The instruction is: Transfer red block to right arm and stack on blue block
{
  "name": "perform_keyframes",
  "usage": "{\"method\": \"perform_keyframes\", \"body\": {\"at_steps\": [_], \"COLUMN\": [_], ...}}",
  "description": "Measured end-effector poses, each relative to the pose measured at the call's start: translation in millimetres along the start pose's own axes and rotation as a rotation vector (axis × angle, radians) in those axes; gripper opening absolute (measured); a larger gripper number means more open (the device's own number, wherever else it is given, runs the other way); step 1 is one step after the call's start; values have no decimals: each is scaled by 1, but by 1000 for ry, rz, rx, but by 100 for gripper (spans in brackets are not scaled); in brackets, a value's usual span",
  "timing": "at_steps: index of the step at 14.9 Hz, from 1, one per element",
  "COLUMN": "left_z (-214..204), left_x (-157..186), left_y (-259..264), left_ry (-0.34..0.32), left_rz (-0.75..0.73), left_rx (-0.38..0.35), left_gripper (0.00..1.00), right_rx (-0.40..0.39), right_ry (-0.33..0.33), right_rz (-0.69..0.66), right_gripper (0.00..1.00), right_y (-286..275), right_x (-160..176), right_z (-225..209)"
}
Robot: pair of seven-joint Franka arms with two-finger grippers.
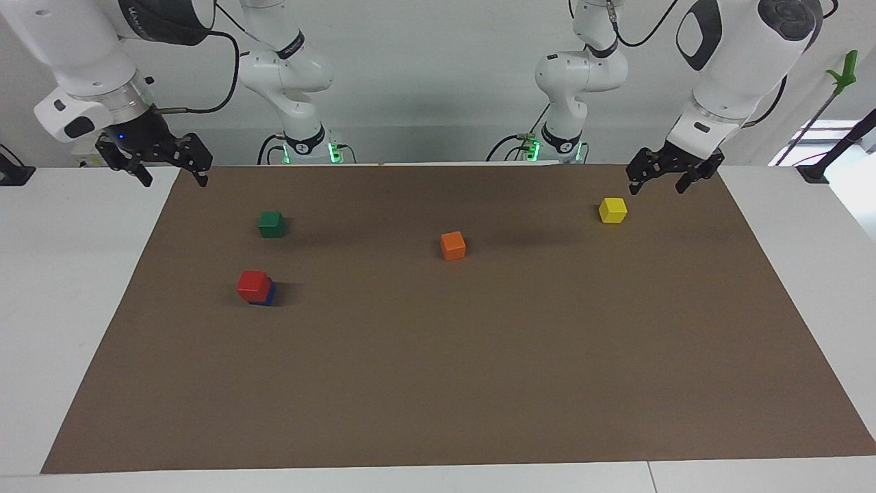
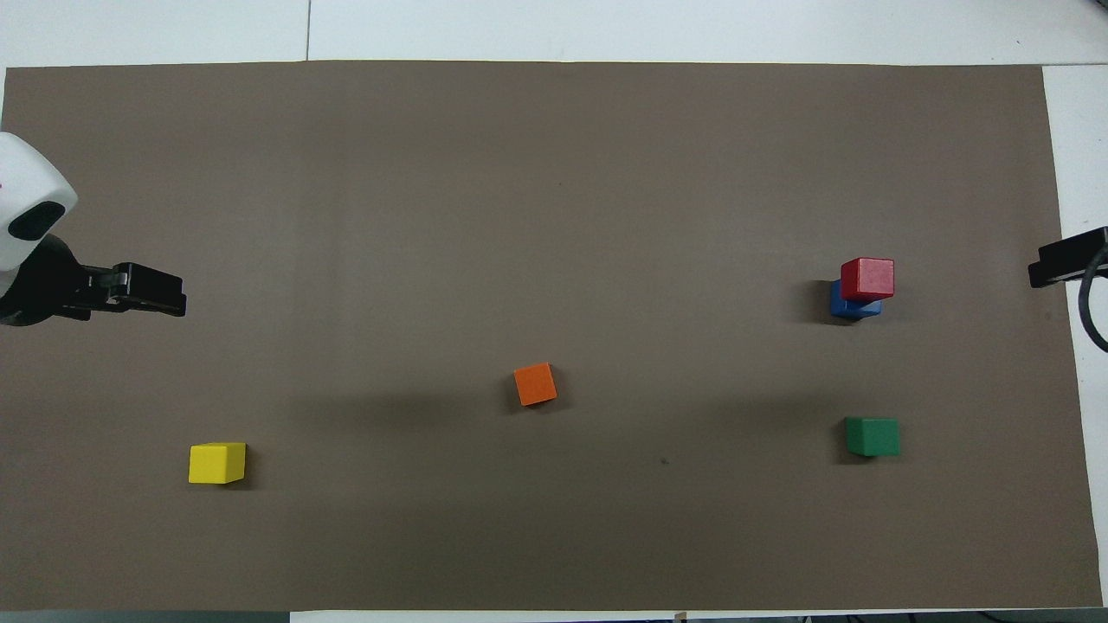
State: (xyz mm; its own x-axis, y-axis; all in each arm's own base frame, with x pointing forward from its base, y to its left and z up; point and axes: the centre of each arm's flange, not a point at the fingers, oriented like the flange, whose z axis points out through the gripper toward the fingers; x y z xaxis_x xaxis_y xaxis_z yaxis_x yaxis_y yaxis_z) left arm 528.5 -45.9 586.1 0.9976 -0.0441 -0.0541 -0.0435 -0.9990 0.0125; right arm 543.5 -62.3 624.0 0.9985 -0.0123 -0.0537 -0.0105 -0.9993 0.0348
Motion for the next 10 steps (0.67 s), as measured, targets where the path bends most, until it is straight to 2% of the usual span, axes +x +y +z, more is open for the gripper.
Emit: {"method": "perform_keyframes", "body": {"at_steps": [10], "left_z": [-2], "left_x": [0], "left_y": [-6], "left_ry": [4], "left_rz": [-10], "left_rx": [-1], "left_gripper": [100], "right_rx": [-1], "right_ry": [5], "right_rz": [-6], "right_gripper": [100], "right_y": [-3], "right_x": [4], "right_z": [7]}}
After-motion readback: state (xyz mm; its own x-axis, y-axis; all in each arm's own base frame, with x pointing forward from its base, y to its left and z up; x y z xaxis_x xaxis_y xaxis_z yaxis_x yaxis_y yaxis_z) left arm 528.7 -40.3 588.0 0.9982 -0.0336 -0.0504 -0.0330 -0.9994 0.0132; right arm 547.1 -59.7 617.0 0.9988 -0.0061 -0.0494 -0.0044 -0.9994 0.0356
